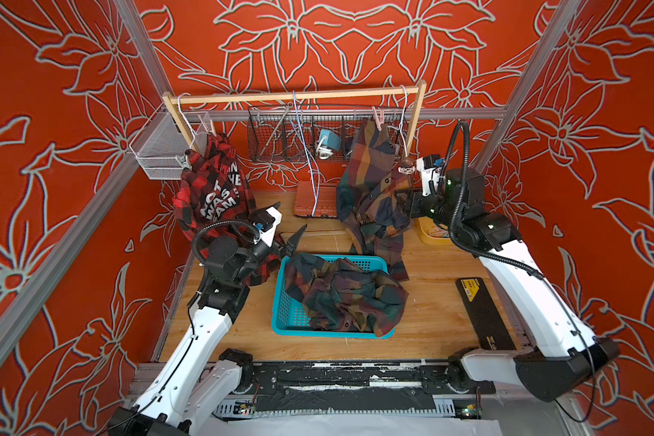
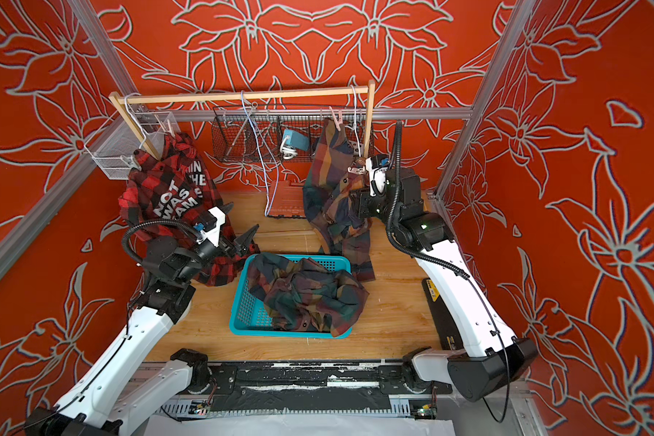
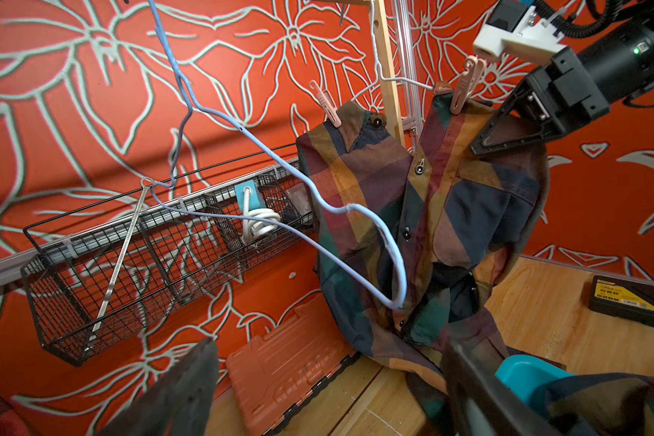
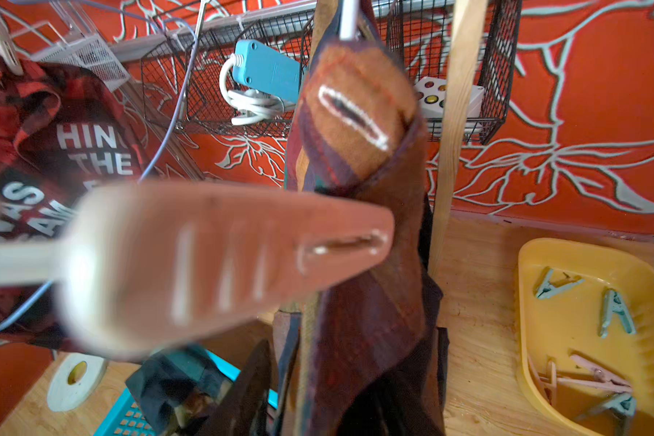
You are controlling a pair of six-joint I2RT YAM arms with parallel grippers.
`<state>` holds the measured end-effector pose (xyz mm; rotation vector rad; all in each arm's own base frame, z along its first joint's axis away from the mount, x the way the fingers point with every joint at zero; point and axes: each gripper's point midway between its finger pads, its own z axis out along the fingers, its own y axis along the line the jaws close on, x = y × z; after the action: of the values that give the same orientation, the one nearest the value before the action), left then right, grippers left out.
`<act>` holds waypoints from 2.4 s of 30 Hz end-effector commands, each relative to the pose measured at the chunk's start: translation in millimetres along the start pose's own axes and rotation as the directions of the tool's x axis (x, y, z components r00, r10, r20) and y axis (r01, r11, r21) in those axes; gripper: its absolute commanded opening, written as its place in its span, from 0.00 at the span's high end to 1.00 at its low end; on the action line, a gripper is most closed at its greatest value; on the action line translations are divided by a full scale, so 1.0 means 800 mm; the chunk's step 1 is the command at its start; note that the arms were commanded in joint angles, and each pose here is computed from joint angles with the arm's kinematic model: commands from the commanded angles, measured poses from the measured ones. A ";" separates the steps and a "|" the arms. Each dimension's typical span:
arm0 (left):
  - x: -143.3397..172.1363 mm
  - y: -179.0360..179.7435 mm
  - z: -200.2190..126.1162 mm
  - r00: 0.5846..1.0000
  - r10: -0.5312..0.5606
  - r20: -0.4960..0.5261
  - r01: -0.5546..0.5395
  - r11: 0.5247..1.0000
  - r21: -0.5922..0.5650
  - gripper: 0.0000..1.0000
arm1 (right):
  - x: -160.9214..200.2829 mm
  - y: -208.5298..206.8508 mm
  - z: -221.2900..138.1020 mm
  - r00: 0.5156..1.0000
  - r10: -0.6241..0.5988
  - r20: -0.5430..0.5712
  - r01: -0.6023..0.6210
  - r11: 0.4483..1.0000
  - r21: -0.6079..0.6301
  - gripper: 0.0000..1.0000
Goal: Remove the clothespins securing long-sleeve shirts to the hanger
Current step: Pick up the hanger from the clothesline, then place the long-sleeve shirt at the bin.
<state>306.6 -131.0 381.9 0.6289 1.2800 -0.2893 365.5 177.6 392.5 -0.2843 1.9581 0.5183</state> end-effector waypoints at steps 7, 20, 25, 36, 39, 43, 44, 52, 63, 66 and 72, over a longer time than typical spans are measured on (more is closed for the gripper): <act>-0.002 -0.007 0.001 1.000 0.003 0.021 -0.003 1.000 0.025 0.11 | -0.040 0.003 -0.020 0.996 -0.018 0.093 0.017 1.000 0.013 1.00; 0.001 -0.015 0.004 1.000 -0.013 0.015 0.012 0.999 0.052 0.11 | -0.079 0.013 -0.063 0.982 -0.041 0.184 0.039 0.999 0.014 1.00; 0.004 -0.024 0.008 1.000 -0.025 0.006 0.025 0.996 0.082 0.11 | -0.085 0.019 -0.077 0.979 -0.050 0.197 0.051 0.999 0.001 1.00; 0.028 -0.055 0.025 0.996 -0.062 -0.064 0.070 0.988 0.141 0.11 | -0.076 0.033 -0.116 0.977 -0.074 0.201 0.083 0.996 -0.040 1.00; 0.035 -0.058 0.028 0.994 -0.085 -0.076 0.094 0.986 0.136 0.11 | -0.068 0.036 -0.124 0.978 -0.074 0.193 0.086 0.995 -0.056 1.00; 0.048 -0.059 0.036 0.987 -0.132 -0.093 0.142 0.983 0.118 0.11 | -0.057 0.040 -0.133 0.979 -0.069 0.189 0.085 0.993 -0.078 1.00; 0.048 -0.060 0.037 0.987 -0.135 -0.092 0.145 0.983 0.116 0.12 | -0.055 0.040 -0.133 0.980 -0.068 0.187 0.085 0.993 -0.082 1.00; 0.077 -0.057 0.070 0.970 -0.209 -0.126 0.220 0.972 0.083 0.12 | -0.044 0.043 -0.137 0.983 -0.073 0.167 0.090 0.991 -0.098 1.00; 0.103 -0.048 0.130 0.960 -0.244 -0.140 0.255 0.964 0.074 0.14 | -0.024 0.049 -0.151 0.986 -0.066 0.151 0.087 0.987 -0.136 1.00; 0.107 -0.050 0.148 0.959 -0.247 -0.138 0.261 0.961 0.092 0.16 | -0.022 0.053 -0.160 0.986 -0.060 0.159 0.084 0.985 -0.151 1.00; 0.112 -0.062 0.180 0.952 -0.274 -0.134 0.292 0.947 0.137 0.43 | -0.017 0.063 -0.167 0.985 -0.041 0.169 0.076 0.976 -0.204 1.00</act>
<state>419.1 -228.9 287.2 0.5802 1.5404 -0.5629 250.7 153.1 445.5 -0.4025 1.8203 0.6314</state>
